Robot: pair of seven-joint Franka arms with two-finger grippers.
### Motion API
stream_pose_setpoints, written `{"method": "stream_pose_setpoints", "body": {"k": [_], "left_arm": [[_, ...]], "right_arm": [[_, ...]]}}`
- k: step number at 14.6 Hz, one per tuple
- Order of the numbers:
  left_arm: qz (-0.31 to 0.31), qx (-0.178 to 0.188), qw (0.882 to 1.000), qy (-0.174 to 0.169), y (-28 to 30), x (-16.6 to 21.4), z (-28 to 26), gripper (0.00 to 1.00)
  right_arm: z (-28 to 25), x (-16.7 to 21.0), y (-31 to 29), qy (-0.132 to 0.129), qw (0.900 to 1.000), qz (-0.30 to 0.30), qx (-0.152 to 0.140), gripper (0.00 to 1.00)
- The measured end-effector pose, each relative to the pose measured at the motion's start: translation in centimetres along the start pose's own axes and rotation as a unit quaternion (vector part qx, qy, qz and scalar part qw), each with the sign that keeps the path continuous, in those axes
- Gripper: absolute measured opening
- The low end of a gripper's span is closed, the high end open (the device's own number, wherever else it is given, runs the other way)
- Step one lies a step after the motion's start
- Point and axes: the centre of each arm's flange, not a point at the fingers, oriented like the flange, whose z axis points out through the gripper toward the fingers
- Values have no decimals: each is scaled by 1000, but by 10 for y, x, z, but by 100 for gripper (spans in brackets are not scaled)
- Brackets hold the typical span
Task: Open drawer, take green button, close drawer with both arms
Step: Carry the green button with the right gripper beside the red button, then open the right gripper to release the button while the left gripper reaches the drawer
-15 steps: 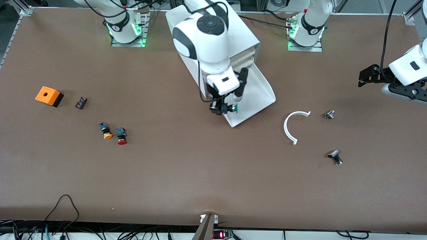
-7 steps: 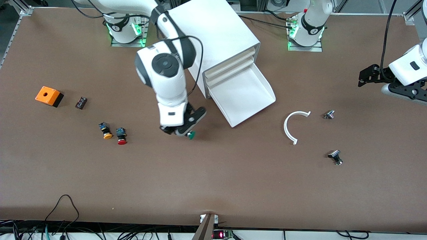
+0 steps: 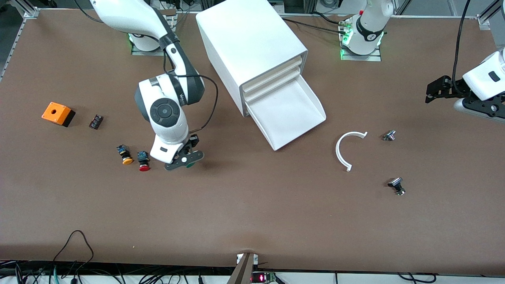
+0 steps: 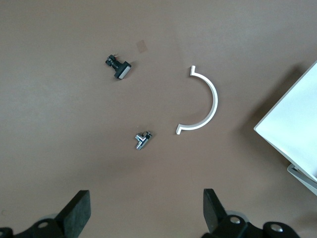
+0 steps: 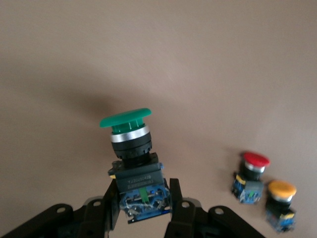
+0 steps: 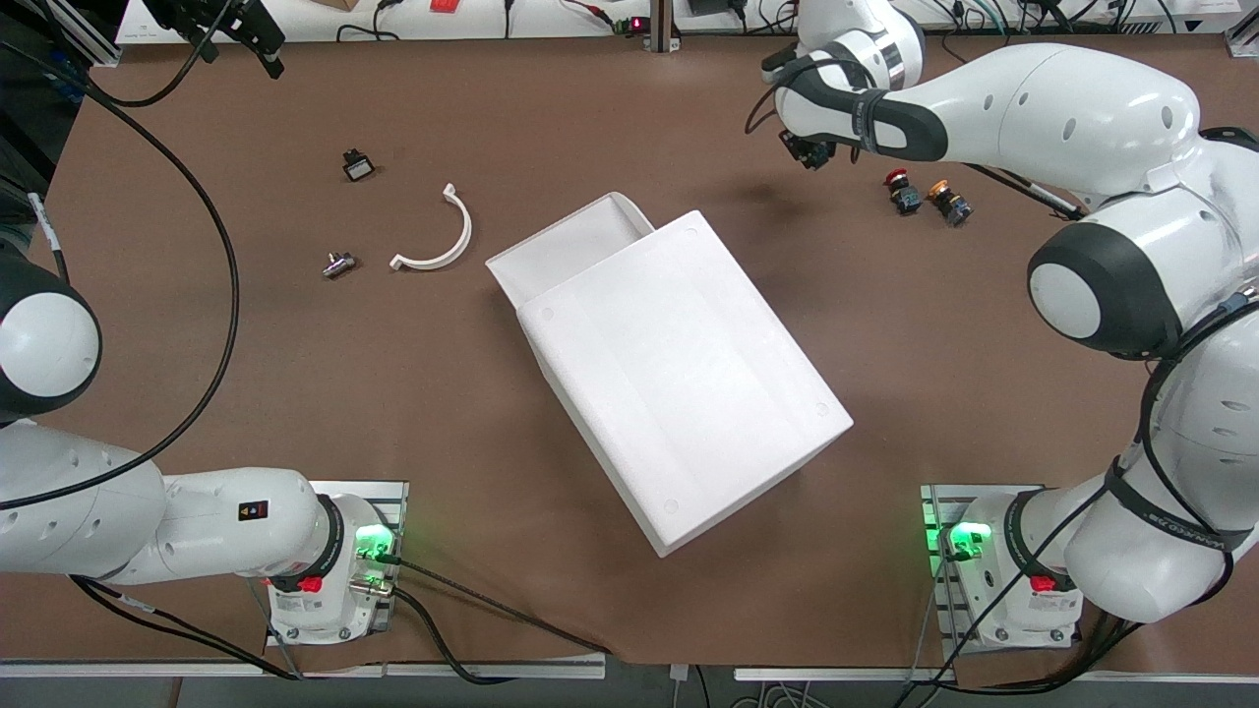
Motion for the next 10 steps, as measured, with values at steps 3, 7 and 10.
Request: {"method": "stream_pose_setpoints", "body": {"k": [3,7,10], "left_arm": [[4,-2,1000,-2,1,8,4,100],[3,-36,998,-53,-14,31,63,100],[1,-79,995,-68,-46,46,105,100]], "right_arm": [[55,-19,40,14,999,39,7,42],[113,-51,75,15,997,73,13,42],[123,-60,83,5,996,93,14,42]]}}
